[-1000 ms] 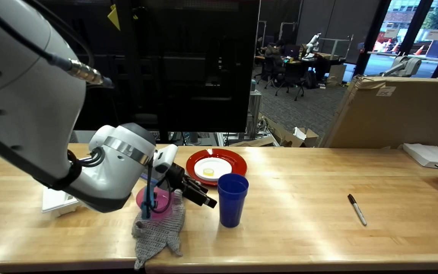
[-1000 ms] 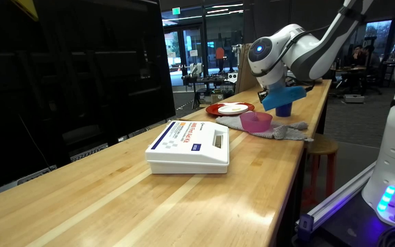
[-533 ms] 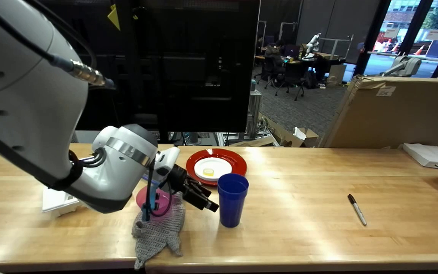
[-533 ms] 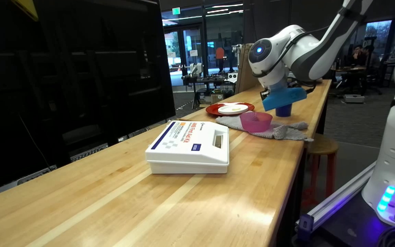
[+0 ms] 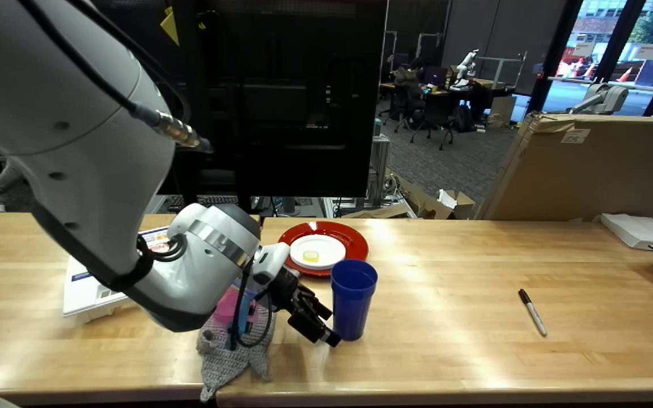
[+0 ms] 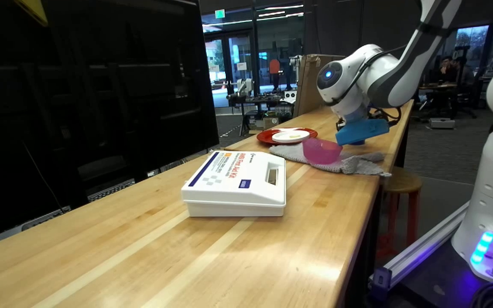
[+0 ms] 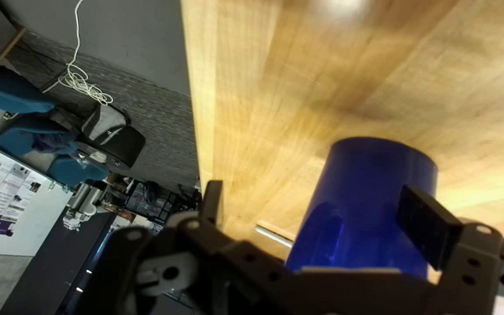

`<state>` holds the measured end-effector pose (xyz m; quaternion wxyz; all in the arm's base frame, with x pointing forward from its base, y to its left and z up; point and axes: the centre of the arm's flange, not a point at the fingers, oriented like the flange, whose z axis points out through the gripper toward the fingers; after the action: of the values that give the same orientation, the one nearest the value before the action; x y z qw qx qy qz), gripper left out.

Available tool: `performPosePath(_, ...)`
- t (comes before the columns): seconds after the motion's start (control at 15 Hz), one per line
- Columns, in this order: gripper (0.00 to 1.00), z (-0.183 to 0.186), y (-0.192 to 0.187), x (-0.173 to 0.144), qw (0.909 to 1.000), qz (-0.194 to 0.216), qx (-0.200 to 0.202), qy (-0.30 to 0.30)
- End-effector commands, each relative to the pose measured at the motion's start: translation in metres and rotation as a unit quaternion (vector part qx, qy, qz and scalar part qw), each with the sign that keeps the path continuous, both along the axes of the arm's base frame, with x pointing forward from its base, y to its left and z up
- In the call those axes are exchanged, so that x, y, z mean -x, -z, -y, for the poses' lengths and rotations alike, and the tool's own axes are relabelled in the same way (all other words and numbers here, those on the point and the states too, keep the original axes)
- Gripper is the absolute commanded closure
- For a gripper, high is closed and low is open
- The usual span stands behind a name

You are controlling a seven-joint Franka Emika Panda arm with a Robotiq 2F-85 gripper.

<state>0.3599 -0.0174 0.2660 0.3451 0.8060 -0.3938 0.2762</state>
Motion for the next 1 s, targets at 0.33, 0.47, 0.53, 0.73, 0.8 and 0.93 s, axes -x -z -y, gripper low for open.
performPosePath(0.33,0.0,0.013,0.023,0.037,0.9985,-0.021,-0.037,-0.035)
performPosePath(0.47,0.0,0.013,0.021,0.036,0.9983,-0.022,-0.033,-0.043)
performPosePath(0.53,0.0,0.012,0.019,0.035,0.9982,-0.023,-0.031,-0.046)
performPosePath(0.73,0.0,0.007,0.011,0.034,0.9977,-0.025,-0.023,-0.058)
performPosePath(0.8,0.0,0.005,0.008,0.034,0.9975,-0.026,-0.022,-0.061)
performPosePath(0.93,0.0,0.0,0.002,0.033,0.9972,-0.032,-0.018,-0.066)
